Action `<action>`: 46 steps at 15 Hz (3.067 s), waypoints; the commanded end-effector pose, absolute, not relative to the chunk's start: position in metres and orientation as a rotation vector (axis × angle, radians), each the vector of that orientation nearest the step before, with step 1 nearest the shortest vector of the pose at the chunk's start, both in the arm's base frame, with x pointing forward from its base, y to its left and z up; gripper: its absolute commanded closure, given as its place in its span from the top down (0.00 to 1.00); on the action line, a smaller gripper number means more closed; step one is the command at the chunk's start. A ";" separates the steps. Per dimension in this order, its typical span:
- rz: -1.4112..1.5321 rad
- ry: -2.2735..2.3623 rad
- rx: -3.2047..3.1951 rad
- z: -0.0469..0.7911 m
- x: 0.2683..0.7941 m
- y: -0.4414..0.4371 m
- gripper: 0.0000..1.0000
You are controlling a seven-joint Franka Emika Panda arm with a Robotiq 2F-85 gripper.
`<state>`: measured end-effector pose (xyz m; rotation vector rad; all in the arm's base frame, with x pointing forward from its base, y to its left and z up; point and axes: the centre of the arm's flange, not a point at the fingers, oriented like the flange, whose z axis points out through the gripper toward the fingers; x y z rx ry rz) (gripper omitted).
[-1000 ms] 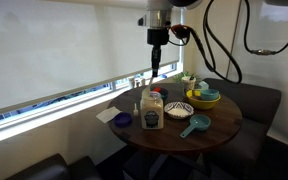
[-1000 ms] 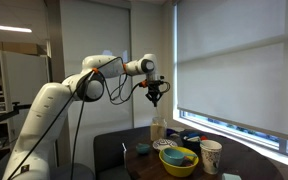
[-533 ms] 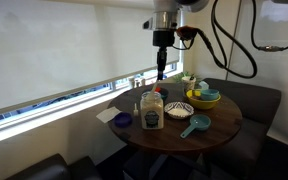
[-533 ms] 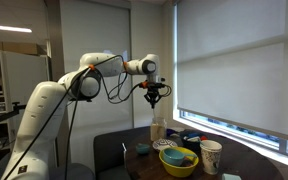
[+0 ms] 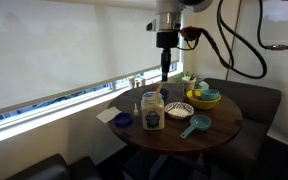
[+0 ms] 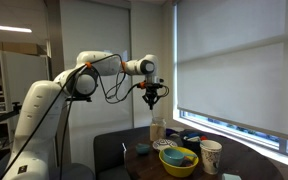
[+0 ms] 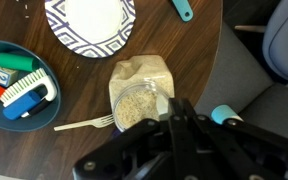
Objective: Pick up the spoon from the sugar jar and put it in the paper cups
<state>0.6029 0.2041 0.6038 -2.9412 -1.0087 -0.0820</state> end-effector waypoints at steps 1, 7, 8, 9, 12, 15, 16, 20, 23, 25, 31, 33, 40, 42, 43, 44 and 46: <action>-0.082 -1.009 -2.941 0.604 0.603 0.204 0.04; -0.090 -0.979 -2.961 0.608 0.601 0.201 0.01; -0.107 -0.961 -2.968 0.611 0.598 0.198 0.01; -0.146 -0.929 -2.977 0.617 0.592 0.193 0.01; -0.316 -0.775 -3.015 0.641 0.574 0.173 0.01; -0.497 -0.581 -3.039 0.668 0.551 0.148 0.01; -0.519 -0.492 -3.057 0.674 0.545 0.137 0.01; -0.516 -0.154 -3.139 0.669 0.522 0.075 0.01; -0.484 0.110 -3.163 0.652 0.524 0.049 0.01; -0.456 0.023 -3.155 0.665 0.535 0.044 0.04; -0.539 0.523 -3.093 0.668 0.529 -0.049 0.01; -0.586 0.673 -3.037 0.681 0.521 -0.088 0.01; -0.633 0.591 -2.746 0.692 0.528 -0.172 0.01; -0.539 0.658 -2.687 0.681 0.534 -0.186 0.01; -0.491 0.691 -2.670 0.673 0.536 -0.190 0.01; -0.448 0.720 -2.657 0.666 0.540 -0.195 0.01; -0.389 0.766 -2.638 0.652 0.548 -0.206 0.01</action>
